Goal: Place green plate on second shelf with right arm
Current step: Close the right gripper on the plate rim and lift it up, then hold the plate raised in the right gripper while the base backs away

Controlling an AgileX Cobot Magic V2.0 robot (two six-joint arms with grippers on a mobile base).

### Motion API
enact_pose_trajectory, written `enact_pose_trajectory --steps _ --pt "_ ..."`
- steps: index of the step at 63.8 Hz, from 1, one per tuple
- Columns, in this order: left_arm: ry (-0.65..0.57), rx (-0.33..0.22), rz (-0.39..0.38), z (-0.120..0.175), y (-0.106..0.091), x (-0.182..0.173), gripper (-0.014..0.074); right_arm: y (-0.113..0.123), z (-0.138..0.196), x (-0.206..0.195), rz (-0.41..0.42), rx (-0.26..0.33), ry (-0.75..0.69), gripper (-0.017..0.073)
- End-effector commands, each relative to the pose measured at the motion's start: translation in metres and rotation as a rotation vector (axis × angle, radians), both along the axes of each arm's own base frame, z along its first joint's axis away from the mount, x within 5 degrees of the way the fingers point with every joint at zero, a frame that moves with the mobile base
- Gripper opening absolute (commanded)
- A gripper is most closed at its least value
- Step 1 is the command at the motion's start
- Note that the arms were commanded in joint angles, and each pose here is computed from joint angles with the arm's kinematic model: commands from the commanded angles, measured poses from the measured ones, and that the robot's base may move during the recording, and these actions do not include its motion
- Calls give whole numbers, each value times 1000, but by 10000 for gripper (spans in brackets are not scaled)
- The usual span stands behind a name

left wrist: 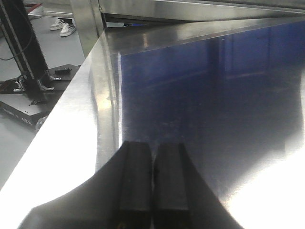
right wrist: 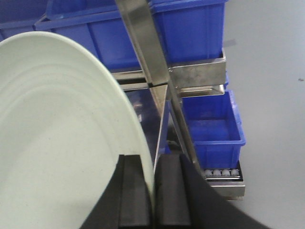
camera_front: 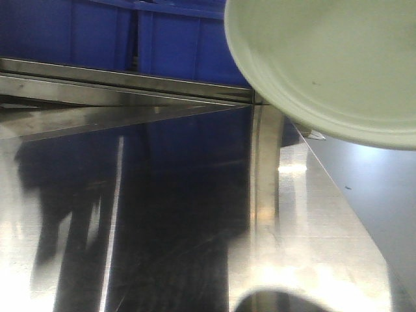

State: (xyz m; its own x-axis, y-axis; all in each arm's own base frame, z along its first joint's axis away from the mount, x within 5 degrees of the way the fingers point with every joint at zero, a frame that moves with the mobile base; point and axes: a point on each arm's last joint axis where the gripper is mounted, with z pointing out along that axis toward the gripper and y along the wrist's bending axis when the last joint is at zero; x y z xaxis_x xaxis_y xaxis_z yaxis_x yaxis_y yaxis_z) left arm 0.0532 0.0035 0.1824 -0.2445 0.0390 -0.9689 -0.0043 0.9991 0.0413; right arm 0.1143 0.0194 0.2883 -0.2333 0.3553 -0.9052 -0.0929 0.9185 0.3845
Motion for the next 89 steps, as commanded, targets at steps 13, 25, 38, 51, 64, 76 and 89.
enact_pose_trajectory --steps 13,25,38,51,64,76,89 --pt "-39 -2 -15 -8 -1 1 125 -9 4 -27 -65 24 -178 55" --pt "-39 -2 -15 -8 -1 1 125 -10 -2 -32 -65 25 -187 55" --pt "-39 -2 -15 -8 -1 1 125 -10 -3 -32 -64 24 -180 55" --pt "-39 -2 -15 -8 -1 1 125 -9 -4 -32 -58 23 -164 55" --pt "-39 -2 -15 -8 -1 1 125 -8 -7 -32 -50 20 -141 55" --pt "-39 -2 -15 -8 -1 1 125 -8 -7 -32 -50 21 -140 55" --pt "-39 -2 -15 -8 -1 1 125 -8 -8 -32 -48 22 -133 55"
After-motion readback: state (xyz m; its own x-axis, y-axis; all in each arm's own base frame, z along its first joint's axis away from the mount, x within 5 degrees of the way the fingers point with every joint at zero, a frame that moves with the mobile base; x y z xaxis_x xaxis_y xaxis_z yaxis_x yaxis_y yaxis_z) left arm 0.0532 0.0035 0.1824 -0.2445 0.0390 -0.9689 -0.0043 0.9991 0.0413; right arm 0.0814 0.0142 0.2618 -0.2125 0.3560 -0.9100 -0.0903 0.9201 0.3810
